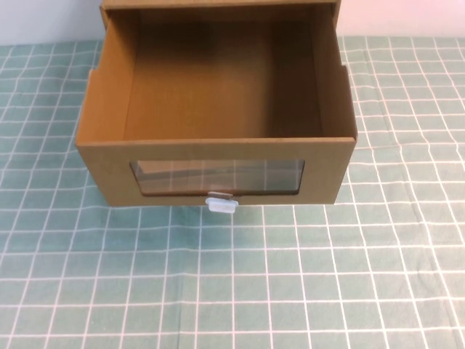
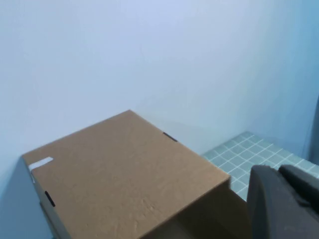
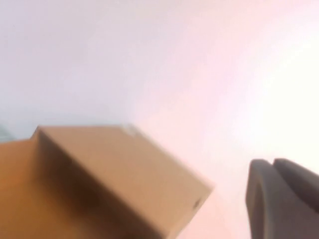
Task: Open the shoe box
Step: 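Pull the top drawer of the cardboard box fully open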
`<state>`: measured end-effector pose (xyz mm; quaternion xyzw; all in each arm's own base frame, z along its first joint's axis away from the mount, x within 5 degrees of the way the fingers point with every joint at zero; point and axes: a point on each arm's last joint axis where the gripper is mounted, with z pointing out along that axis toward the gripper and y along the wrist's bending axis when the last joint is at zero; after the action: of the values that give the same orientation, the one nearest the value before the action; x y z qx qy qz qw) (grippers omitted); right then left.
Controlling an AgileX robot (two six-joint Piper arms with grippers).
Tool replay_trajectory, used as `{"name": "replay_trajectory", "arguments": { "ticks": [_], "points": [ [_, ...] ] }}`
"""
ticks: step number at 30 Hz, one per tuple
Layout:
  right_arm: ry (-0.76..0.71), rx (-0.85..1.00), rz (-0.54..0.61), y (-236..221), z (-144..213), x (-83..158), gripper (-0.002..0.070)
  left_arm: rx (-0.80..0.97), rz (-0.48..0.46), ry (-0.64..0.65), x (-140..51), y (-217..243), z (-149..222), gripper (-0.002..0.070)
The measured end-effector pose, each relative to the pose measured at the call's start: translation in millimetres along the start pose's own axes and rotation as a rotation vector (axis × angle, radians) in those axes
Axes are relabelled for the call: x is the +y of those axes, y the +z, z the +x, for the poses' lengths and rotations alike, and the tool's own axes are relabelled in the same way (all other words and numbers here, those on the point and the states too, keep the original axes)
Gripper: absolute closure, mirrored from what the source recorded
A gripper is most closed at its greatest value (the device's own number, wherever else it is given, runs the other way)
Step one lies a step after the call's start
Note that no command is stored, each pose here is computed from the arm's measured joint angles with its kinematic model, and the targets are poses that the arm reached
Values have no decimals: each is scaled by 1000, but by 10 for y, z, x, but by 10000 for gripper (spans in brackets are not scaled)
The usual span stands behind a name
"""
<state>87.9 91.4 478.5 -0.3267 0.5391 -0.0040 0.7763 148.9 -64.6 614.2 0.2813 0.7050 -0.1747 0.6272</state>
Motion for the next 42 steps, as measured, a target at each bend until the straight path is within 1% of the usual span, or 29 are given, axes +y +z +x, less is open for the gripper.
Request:
{"name": "replay_trajectory", "arguments": {
  "ticks": [2,4,9,13,18,21,24,27,29,32,36,42],
  "points": [
    [75,44,-30,-147,73,-131,687,-16,-6,11,-149,-255,20,680],
    [143,100,-93,-312,168,-231,688,-25,-7,14,-288,-473,83,680],
    [257,236,-264,-657,399,-323,689,36,0,-15,-517,-750,461,680],
    [290,305,-334,-846,643,-269,689,120,8,-69,-656,-836,952,680],
    [276,352,-358,-942,860,-177,689,164,-17,-163,-807,-892,1673,680],
    [267,383,-365,-956,922,-139,689,135,-42,-206,-906,-976,2009,680],
    [261,401,-376,-954,958,-95,689,47,-80,-195,-1010,-1133,2209,680],
    [257,418,-387,-954,988,-56,689,-64,-163,-151,-1024,-1237,2322,680],
    [256,427,-392,-956,1000,-42,689,-136,-227,-126,-982,-1251,2365,680],
    [261,433,-399,-960,1003,-35,689,-211,-298,-112,-884,-1182,2414,680],
    [268,436,-408,-965,1002,-27,689,-238,-340,-122,-788,-1050,2540,680],
    [270,437,-410,-965,1002,-25,689,-153,-346,-152,-722,-858,2826,680]
  ]
}}
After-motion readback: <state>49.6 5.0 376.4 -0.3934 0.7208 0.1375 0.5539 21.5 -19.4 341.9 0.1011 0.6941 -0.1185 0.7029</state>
